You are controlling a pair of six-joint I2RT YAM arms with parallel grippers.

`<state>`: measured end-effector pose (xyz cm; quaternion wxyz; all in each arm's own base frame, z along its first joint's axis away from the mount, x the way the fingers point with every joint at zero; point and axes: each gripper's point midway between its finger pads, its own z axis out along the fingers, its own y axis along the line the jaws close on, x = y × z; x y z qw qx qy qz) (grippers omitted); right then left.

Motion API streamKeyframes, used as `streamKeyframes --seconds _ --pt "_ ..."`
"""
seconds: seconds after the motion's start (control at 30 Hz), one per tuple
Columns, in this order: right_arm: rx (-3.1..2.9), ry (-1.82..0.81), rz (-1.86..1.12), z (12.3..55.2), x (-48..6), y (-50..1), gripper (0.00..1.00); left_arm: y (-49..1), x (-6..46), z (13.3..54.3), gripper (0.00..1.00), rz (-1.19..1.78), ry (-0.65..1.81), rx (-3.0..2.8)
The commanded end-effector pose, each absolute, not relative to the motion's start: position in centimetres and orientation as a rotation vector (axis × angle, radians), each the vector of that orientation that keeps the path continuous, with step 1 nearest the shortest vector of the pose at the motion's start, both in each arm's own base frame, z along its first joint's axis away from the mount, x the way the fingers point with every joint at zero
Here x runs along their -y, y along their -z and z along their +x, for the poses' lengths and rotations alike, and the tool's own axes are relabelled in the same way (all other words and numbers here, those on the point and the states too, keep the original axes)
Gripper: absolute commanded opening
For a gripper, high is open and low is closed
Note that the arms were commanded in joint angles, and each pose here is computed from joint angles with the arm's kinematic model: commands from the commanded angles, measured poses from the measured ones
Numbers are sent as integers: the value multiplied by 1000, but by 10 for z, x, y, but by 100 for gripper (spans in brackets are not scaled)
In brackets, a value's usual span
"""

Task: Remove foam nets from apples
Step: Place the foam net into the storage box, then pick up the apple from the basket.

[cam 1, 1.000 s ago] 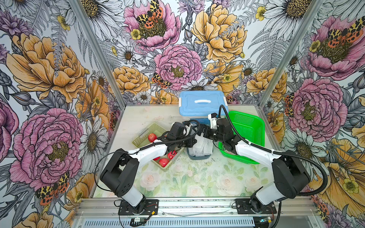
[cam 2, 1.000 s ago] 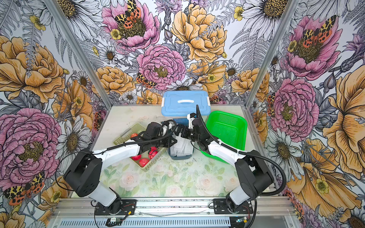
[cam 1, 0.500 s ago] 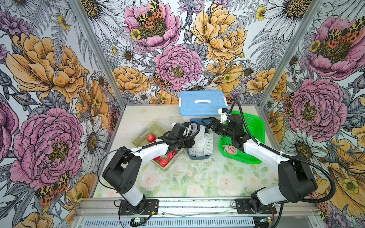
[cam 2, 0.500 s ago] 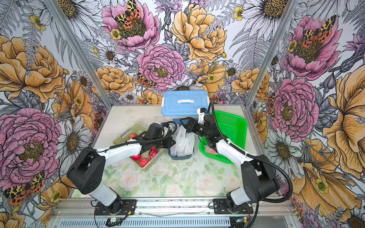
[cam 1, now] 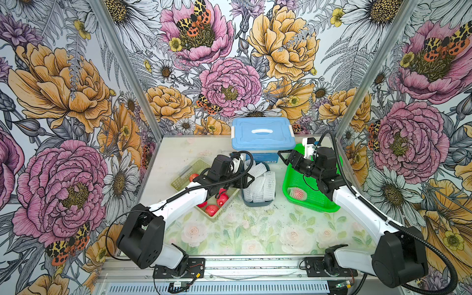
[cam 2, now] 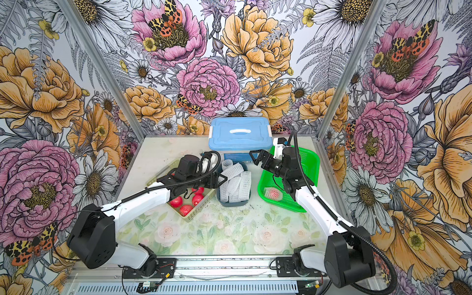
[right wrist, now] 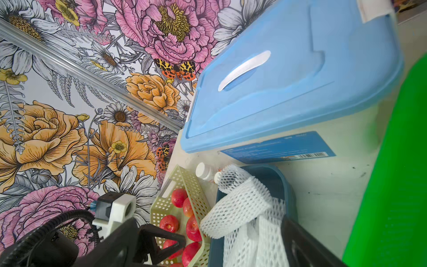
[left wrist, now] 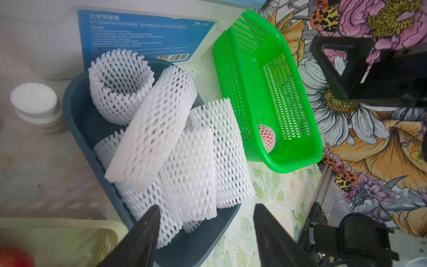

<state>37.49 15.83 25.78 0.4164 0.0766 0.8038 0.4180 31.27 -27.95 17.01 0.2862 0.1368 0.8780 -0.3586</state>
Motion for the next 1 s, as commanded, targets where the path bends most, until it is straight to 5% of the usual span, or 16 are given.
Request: streamKeyframes --seconds 0.0,0.3,0.6,0.97 --pt "-2076 -916 221 365 -133 -244 100 -187 279 308 77 415 1002 -2302" --pt "-2193 -606 409 355 -47 -201 100 -214 268 312 98 374 1072 -2226" --pt "-2506 -347 398 341 -38 -121 100 -219 260 311 99 348 1061 -2226" --pt "-2708 -331 264 313 -65 -68 100 -213 262 316 99 332 1071 -2238"
